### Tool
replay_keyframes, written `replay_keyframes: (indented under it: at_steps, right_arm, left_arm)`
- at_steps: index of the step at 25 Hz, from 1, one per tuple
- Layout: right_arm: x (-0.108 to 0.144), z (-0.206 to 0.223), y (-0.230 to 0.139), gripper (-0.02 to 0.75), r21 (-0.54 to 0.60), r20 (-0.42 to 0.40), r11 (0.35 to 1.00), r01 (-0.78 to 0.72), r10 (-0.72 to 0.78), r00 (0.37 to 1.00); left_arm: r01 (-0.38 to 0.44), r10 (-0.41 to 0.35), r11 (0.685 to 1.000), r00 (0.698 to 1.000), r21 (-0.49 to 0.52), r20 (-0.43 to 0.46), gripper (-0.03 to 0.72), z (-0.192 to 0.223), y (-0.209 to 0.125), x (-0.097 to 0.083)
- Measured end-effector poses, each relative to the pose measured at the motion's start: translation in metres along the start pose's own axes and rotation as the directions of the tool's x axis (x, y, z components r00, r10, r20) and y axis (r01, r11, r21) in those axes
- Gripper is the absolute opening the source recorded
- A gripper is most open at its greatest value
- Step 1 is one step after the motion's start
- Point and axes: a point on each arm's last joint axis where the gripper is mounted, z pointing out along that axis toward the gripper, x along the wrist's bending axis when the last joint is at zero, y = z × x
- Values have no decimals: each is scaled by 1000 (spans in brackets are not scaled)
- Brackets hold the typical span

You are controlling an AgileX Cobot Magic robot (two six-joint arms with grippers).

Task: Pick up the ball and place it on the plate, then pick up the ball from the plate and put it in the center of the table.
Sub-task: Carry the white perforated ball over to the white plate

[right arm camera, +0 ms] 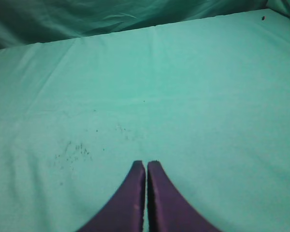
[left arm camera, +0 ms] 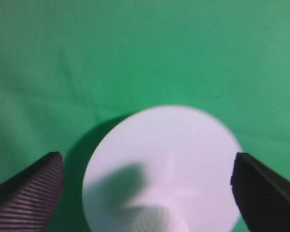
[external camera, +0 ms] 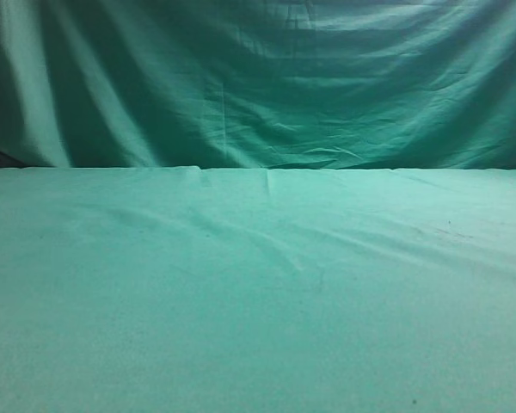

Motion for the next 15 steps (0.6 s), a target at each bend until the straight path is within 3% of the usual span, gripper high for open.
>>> replay_keyframes:
  at_steps: [2,3,5,7,8,9,15]
  right_arm:
    - [0,0,0,0,0,0,1000,0,0,1000]
    - [0,0,0,0,0,0,1000,0,0,1000]
    - [0,0,0,0,0,0,1000,0,0,1000]
    - [0,0,0,0,0,0,1000,0,0,1000]
    - [0,0,0,0,0,0,1000,0,0,1000]
    - [0,0,0,0,0,0,1000,0,0,1000]
    - [0,0,0,0,0,0,1000,0,0,1000]
  left_arm:
    - [-16,16,1000,999,-20,43,638,-13,16,-9]
    - [-26,28,999,997,-31,66,552,-21,24,-14]
    - [-53,58,997,992,-54,111,480,-35,37,-27]
    - [-80,92,993,985,-86,146,470,-50,48,-38]
    - [-102,117,990,981,-102,154,405,-56,52,-43]
    - [-119,138,985,976,-121,166,409,-63,55,-49]
    - [-236,288,940,936,-246,203,71,-112,53,-81]
